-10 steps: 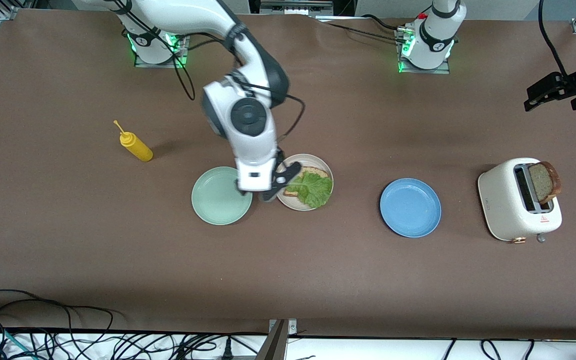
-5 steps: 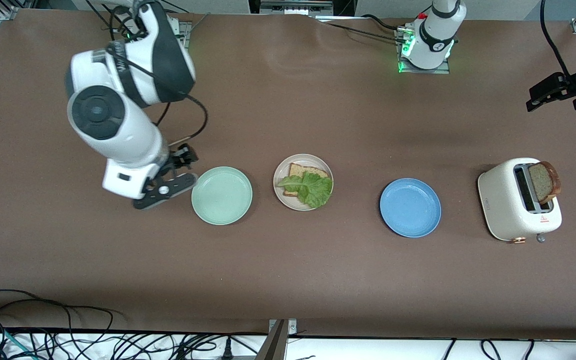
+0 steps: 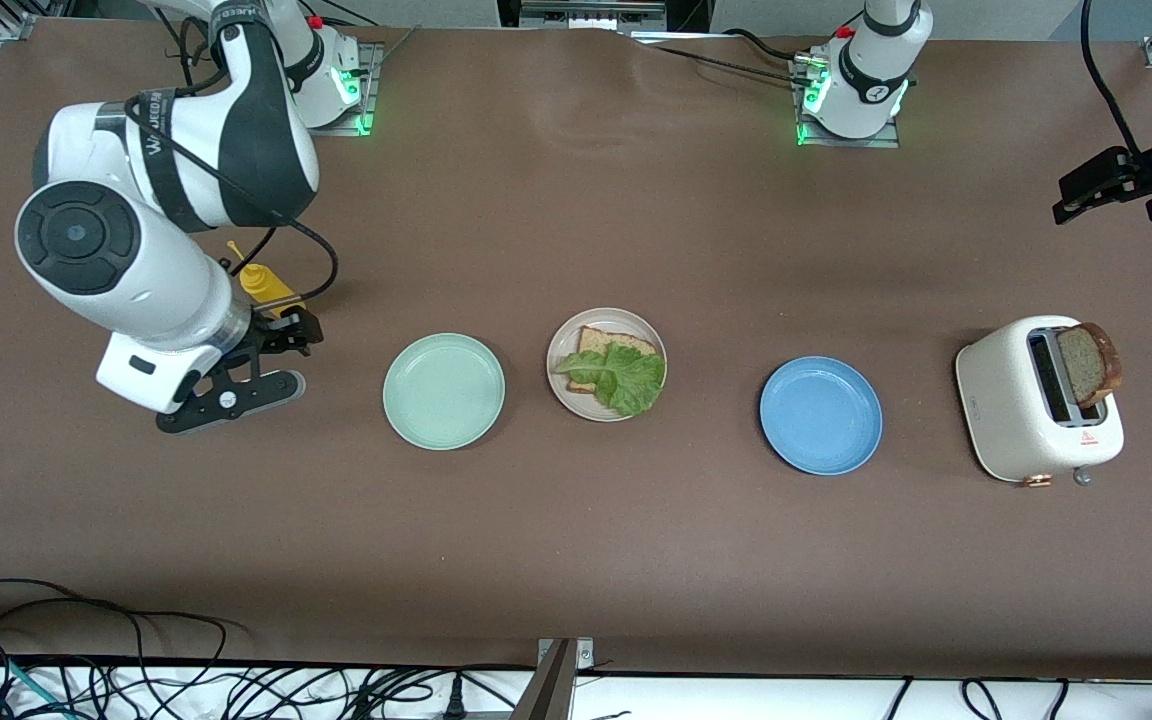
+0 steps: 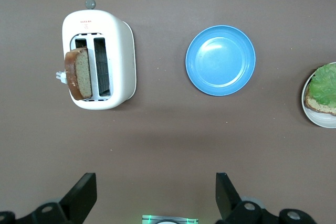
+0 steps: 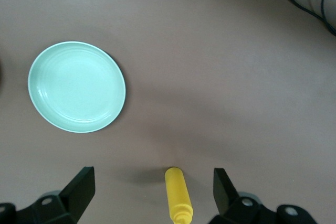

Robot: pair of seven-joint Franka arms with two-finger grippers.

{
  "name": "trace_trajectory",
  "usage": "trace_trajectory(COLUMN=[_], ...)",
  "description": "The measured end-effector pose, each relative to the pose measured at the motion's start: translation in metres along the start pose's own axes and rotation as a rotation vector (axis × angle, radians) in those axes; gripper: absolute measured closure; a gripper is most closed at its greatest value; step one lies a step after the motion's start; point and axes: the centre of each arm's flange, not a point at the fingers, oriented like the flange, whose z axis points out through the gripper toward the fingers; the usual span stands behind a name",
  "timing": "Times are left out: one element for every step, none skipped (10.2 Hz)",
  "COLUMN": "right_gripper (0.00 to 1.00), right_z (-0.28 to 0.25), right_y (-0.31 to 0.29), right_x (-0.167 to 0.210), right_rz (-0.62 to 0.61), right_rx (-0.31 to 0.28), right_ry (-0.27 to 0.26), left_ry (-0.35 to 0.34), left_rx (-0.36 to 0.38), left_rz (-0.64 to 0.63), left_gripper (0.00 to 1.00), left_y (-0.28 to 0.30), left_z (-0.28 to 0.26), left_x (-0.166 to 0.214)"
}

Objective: Make sandwich on beige plate with both arms
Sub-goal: 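Move the right gripper to the yellow mustard bottle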

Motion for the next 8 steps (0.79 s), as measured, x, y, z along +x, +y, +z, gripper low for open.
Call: trace_trajectory(right_gripper=[0.00,0.00,0.00,0.00,0.00,0.00,0.00,0.00], right_z=[0.003,0.009,0.017,0.027,0.037,0.047,0.055,0.063], right_y=[0.013,0.029,0.047,0.062,0.077,0.092,0.104,0.112], right_x=[-0.001,-0.002,-0.004,-0.005,-0.006,-0.009,-0.013,-0.017], right_rz=[0.021,0.046,0.069,0.076,0.076,0.081,0.087,0.090], right_rx=[0.013,0.029,0.048,0.079,0.113,0.145,0.177,0.209], right_ry=[-0.003,-0.011,-0.023,-0.033,-0.043,-0.054,-0.063,-0.068], left_ry=[-0.004,-0.007,-0.008,-0.009,-0.009,-0.009,-0.009,-0.009], left_rx=[0.000,0.000,-0.001,-0.001,-0.001,-0.001,-0.001,-0.001], left_rz=[-0.004,-0.010,-0.014,-0.014,-0.014,-0.014,-0.014,-0.015], left_gripper=[0.00,0.00,0.00,0.00,0.00,0.00,0.00,0.00], left_y=[-0.002,-0.005,-0.007,-0.007,-0.007,-0.007,-0.008,-0.008], left_z=[0.002,0.003,0.004,0.004,0.004,0.004,0.004,0.004], left_x=[0.001,0.002,0.003,0.003,0.003,0.003,0.003,0.003])
